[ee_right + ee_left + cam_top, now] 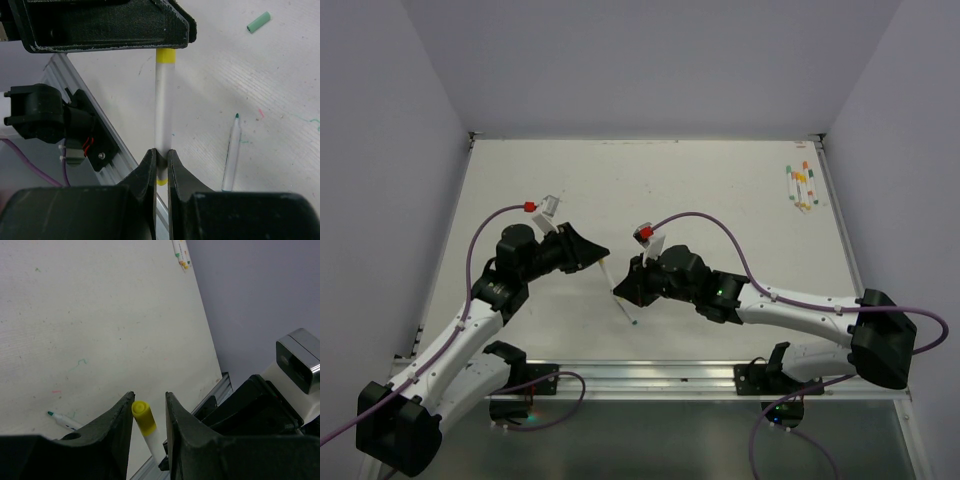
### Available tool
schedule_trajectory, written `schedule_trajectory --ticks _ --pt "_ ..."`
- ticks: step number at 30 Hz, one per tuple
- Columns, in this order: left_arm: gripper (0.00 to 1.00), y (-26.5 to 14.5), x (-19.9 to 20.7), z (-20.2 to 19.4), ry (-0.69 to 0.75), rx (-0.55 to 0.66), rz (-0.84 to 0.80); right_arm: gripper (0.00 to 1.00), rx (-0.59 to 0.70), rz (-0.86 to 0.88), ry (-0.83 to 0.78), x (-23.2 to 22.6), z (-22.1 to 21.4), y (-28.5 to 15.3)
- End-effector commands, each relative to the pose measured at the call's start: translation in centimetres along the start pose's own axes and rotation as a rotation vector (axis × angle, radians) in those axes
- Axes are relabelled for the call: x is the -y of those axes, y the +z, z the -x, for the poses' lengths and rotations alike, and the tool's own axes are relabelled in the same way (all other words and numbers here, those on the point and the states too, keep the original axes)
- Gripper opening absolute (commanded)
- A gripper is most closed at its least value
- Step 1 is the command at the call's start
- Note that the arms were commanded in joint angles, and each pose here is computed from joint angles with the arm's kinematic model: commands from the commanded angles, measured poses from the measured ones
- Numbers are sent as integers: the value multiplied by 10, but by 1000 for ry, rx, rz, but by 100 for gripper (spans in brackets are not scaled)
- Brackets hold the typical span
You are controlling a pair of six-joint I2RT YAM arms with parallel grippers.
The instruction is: Open the pen caps
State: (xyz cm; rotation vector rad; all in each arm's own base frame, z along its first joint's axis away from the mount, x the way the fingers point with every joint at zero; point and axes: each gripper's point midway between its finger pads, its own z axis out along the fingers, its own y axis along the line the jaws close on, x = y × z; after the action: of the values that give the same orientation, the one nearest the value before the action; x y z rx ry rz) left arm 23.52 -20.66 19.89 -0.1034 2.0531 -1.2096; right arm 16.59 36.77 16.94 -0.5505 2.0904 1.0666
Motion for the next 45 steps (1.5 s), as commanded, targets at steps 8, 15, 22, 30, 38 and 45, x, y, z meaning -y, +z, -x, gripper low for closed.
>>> schedule_trajectory --ticks 8,15,22,30,38,45 --pt "27 0 12 1 11 5 -56 0 117 41 1 -21 39 -2" --pt "13 1 11 0 13 0 -55 0 130 50 1 -24 43 -3" --pt "0 0 13 0 11 2 -64 32 107 48 -21 -23 40 5" --pt "0 0 14 -5 -10 -17 -85 33 89 47 -59 -29 49 22" --pt "0 4 18 14 -3 18 -36 0 44 16 -40 -23 30 27" --pt "0 15 15 48 8 81 74 0 -13 -164 -120 -6 6 26"
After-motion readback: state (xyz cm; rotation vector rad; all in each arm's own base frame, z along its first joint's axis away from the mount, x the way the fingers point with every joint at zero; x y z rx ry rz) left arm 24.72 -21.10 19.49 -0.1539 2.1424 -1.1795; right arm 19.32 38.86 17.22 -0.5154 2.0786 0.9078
